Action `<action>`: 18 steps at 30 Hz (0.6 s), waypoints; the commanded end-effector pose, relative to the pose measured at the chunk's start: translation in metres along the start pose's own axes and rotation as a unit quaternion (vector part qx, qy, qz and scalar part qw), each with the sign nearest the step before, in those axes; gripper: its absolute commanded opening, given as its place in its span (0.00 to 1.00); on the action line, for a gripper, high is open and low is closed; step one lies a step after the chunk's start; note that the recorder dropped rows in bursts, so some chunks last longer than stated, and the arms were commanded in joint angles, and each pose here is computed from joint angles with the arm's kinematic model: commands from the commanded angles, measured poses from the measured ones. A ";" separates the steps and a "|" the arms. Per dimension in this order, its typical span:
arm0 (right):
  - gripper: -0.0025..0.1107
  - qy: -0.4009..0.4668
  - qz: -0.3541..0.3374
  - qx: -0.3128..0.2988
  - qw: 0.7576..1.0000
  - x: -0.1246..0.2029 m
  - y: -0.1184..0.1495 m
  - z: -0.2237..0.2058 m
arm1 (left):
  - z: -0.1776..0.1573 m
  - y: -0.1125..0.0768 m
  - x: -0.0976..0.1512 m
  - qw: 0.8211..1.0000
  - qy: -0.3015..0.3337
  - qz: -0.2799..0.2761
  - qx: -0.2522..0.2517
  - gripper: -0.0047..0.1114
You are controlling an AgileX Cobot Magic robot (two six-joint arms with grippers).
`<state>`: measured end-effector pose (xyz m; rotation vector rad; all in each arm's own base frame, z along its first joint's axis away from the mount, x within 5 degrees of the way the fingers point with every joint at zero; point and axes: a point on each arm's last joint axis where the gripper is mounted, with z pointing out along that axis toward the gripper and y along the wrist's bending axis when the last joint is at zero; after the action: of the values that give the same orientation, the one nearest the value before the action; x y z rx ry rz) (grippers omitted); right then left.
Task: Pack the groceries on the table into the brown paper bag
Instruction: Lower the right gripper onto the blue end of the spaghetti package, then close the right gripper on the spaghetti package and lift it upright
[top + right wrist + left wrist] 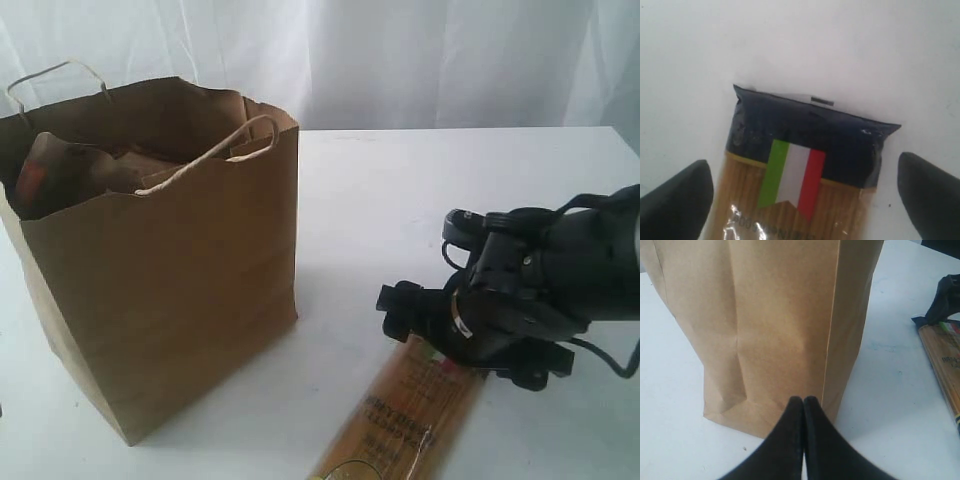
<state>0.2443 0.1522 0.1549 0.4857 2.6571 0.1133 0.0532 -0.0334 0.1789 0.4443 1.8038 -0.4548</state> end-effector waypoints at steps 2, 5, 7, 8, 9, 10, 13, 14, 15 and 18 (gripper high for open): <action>0.83 0.009 0.014 0.001 1.000 -0.001 0.002 0.010 | 0.000 0.000 0.000 1.000 -0.003 -0.003 0.000 0.04; 0.83 0.015 0.020 0.008 1.000 0.001 0.002 0.013 | 0.000 0.000 0.000 1.000 -0.003 -0.003 0.000 0.04; 0.83 0.019 0.019 0.011 1.000 0.002 0.001 0.016 | 0.000 0.000 0.000 1.000 -0.003 -0.003 0.000 0.04; 0.83 0.021 0.018 0.015 1.000 0.003 0.001 0.018 | 0.000 0.000 0.000 1.000 -0.003 -0.003 0.000 0.04; 0.83 0.023 0.017 0.017 0.999 0.004 0.001 0.020 | 0.000 0.000 0.000 1.000 -0.003 -0.003 0.000 0.04; 0.82 0.025 0.015 0.019 0.999 0.005 0.001 0.022 | 0.000 0.000 0.000 1.000 -0.003 -0.003 0.000 0.04; 0.68 0.033 0.000 0.013 0.999 0.007 0.003 0.027 | 0.000 0.000 0.000 1.000 -0.003 -0.003 0.000 0.04; 0.59 0.034 -0.005 0.007 0.999 0.008 0.004 0.028 | 0.000 0.000 0.000 1.000 -0.003 -0.003 0.000 0.04; 0.51 0.035 -0.004 0.001 0.999 0.008 0.005 0.029 | 0.000 0.000 0.000 1.000 -0.003 -0.003 0.000 0.04; 0.19 0.032 -0.002 -0.022 0.999 0.008 0.009 0.029 | 0.000 0.000 0.000 1.000 -0.003 -0.003 0.000 0.04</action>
<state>0.2516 0.1604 0.1321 0.4826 2.7080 0.1393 0.0532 -0.0334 0.1789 0.4443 1.8038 -0.4548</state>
